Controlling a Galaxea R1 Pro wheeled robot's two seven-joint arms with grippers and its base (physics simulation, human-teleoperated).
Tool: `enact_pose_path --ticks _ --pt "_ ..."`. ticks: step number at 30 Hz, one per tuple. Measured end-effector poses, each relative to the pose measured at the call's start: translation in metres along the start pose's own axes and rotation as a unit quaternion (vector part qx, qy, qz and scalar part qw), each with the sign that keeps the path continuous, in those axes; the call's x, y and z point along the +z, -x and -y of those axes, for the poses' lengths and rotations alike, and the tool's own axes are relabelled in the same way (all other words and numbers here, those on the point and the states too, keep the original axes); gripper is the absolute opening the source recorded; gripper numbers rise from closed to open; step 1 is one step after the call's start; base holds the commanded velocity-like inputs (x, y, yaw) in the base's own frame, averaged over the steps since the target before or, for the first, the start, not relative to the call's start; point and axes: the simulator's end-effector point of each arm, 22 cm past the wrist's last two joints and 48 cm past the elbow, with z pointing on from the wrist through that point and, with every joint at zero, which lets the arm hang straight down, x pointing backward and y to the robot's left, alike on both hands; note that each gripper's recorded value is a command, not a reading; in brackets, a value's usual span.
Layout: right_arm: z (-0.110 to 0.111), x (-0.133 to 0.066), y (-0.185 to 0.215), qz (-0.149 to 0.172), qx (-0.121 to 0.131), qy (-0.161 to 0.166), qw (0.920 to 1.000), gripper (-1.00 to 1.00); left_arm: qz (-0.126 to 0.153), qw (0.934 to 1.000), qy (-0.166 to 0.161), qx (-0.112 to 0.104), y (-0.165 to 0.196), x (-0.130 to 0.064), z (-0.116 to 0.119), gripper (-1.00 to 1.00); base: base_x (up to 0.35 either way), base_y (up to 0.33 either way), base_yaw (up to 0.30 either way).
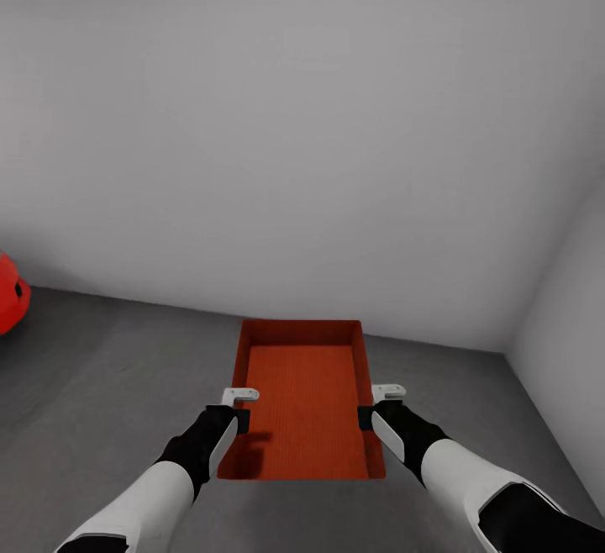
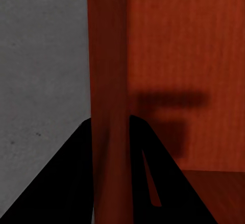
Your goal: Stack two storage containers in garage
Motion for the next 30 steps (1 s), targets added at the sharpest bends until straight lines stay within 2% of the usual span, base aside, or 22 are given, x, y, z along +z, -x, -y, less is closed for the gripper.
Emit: enact_pose_path --ticks 12,30 --pt "0.0001 -0.0002 0.0000 0.000 0.000 0.000 1.0000 -1.00 0.000 1.0000 0.000 0.000 -0.0004 0.0000 0.0001 -1.00 0.020 0.001 -0.280" --pt "-0.0002 -0.0006 0.0005 0.001 0.000 0.000 1.0000 -1.00 0.001 1.0000 0.000 0.000 0.0004 -0.0006 -0.0002 -1.00 0.292 0.139 -0.009"
